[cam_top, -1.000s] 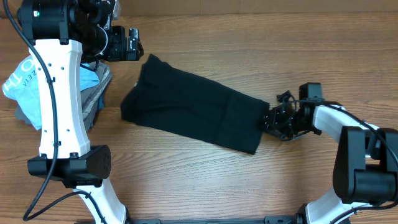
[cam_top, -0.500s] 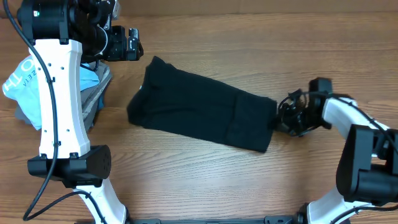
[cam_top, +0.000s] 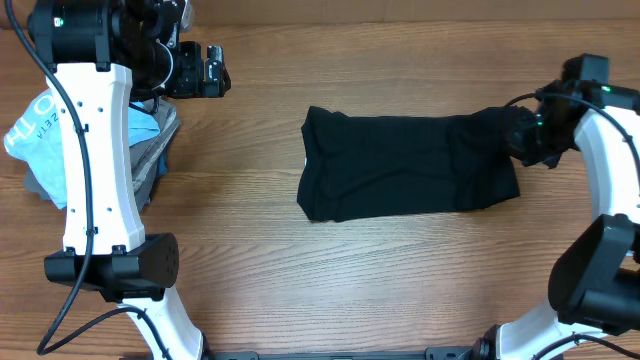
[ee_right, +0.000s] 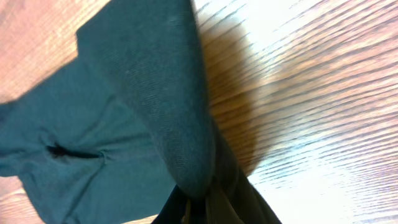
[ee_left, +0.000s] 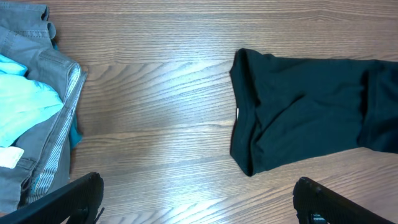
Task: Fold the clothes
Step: 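Grasp the folded shirt's right edge with right gripper and fold it leftward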
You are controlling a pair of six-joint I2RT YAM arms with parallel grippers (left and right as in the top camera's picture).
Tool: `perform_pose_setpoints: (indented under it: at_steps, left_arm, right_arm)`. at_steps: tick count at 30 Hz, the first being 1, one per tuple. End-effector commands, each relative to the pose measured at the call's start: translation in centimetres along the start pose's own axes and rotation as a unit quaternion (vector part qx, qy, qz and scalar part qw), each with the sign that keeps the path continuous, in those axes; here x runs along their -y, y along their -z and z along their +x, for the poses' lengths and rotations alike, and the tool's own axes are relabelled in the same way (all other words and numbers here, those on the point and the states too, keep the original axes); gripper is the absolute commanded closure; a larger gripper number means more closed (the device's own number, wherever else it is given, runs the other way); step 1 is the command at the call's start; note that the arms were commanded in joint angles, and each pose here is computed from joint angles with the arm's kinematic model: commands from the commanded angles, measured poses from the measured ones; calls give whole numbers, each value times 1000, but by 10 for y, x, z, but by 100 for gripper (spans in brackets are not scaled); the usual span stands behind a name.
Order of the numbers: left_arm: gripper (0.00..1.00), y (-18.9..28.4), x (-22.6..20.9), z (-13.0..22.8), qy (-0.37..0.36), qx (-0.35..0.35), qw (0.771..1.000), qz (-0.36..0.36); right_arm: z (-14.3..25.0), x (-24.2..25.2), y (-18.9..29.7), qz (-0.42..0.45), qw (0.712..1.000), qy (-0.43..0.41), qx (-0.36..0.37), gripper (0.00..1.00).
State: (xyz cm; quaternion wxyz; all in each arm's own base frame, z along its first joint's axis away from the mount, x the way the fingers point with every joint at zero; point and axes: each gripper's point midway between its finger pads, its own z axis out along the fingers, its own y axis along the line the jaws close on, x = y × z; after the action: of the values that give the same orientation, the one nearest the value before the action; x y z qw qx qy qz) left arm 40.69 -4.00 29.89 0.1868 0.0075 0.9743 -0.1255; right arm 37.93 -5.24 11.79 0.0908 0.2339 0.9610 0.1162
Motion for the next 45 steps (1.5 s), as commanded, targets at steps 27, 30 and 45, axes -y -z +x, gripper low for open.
perform_pose_setpoints:
  at_steps: [27,30,45]
  left_arm:
    - [0,-1,-1,-1,1,-1,1000,-1]
    - [0,-1,-1,-1,1,-1,1000,-1]
    - [0,-1,-1,-1,1,-1,1000,-1]
  right_arm:
    - [51,-132,-60,-22,992,119,21,72]
    - [50,-134,-58,-27,992,121,24,66]
    - [61,-115,-57,-30,992,124,0,89]
